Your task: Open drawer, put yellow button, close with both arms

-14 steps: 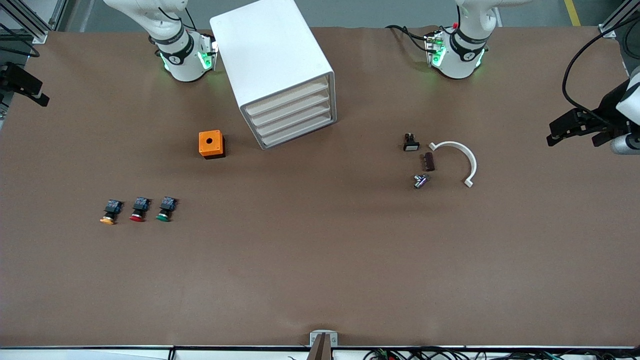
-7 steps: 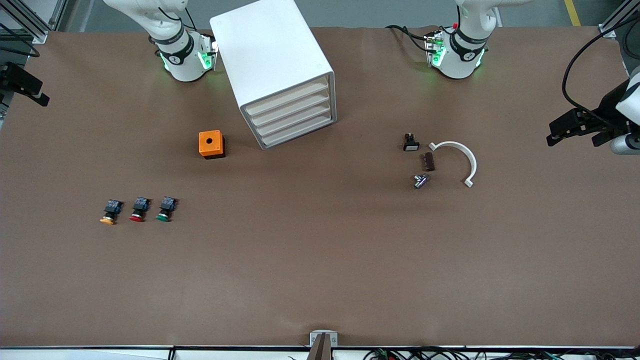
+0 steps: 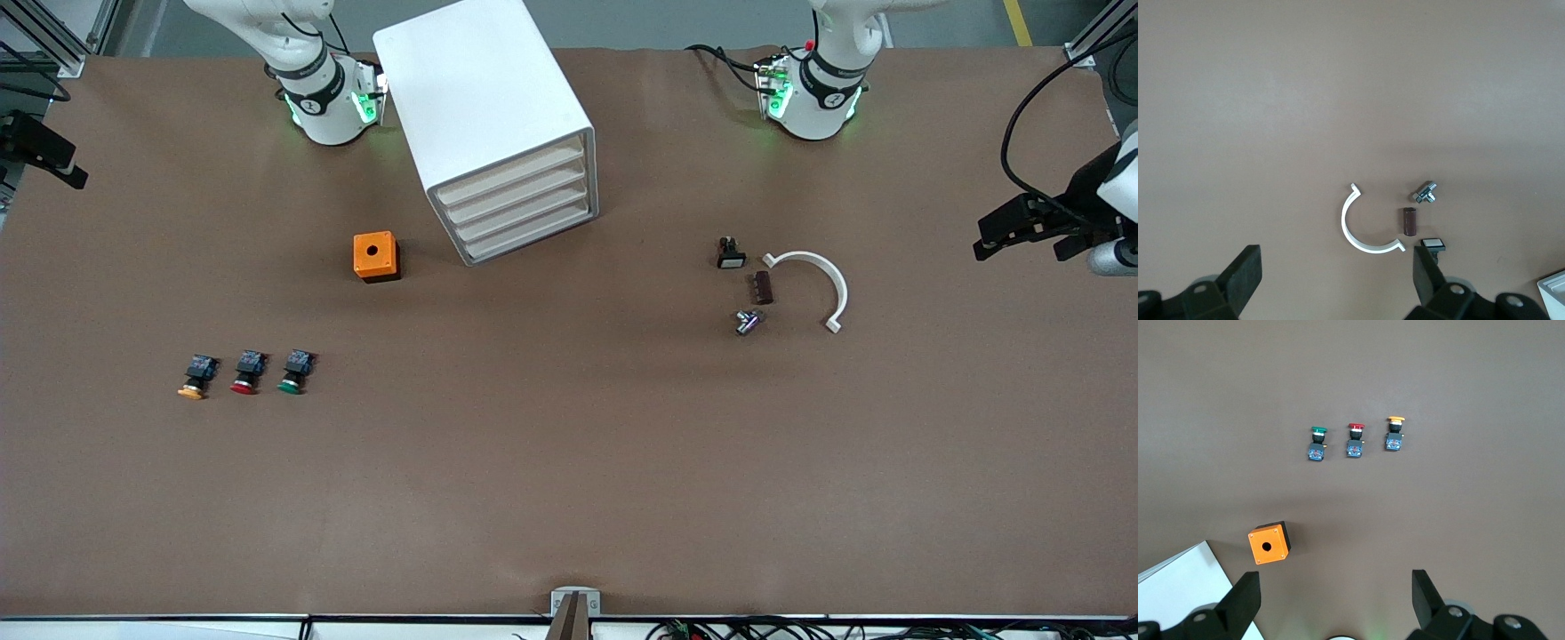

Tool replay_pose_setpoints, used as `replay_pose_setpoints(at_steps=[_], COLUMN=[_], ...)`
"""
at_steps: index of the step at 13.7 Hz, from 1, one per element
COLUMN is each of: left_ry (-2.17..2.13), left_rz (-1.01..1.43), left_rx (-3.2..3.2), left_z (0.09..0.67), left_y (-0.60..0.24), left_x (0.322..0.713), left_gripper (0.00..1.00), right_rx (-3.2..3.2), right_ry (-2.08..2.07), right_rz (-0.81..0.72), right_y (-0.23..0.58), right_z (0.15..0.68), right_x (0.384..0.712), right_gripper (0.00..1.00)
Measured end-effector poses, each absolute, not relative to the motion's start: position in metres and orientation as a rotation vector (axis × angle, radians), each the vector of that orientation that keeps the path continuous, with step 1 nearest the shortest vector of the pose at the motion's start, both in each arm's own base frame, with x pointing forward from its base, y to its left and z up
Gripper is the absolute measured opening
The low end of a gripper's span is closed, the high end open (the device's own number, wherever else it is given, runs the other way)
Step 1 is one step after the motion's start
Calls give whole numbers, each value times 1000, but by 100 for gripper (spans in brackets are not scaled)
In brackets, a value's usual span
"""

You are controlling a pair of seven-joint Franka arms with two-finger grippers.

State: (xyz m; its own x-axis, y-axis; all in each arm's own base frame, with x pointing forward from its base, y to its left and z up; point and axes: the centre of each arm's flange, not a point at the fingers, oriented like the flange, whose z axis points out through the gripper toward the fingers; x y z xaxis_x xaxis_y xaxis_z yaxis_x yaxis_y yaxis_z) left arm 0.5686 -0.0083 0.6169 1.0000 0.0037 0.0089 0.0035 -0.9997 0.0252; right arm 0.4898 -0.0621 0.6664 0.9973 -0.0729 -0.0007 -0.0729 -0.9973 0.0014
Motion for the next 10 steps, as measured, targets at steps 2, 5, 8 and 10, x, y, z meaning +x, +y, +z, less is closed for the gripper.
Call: replay_pose_setpoints(at_steps=[2, 5, 8, 10], left_ry=[21, 24, 21, 26], left_rz=[-12, -82, -173, -203], left_rx=[3115, 3112, 3103, 3098], left_z=[608, 582, 541, 516], left_y=[-3, -1, -1, -3], left_x=[573, 584, 601, 613], left_gripper=[100, 100, 100, 100], right_rx=[3138, 3138, 3138, 3138], right_ry=[-115, -115, -115, -115], right_rz=[-1, -1, -2, -2], right_y=[-62, -62, -62, -62], right_z=[666, 666, 666, 666], right_x=[490, 490, 490, 490], right_gripper=[100, 100, 100, 100])
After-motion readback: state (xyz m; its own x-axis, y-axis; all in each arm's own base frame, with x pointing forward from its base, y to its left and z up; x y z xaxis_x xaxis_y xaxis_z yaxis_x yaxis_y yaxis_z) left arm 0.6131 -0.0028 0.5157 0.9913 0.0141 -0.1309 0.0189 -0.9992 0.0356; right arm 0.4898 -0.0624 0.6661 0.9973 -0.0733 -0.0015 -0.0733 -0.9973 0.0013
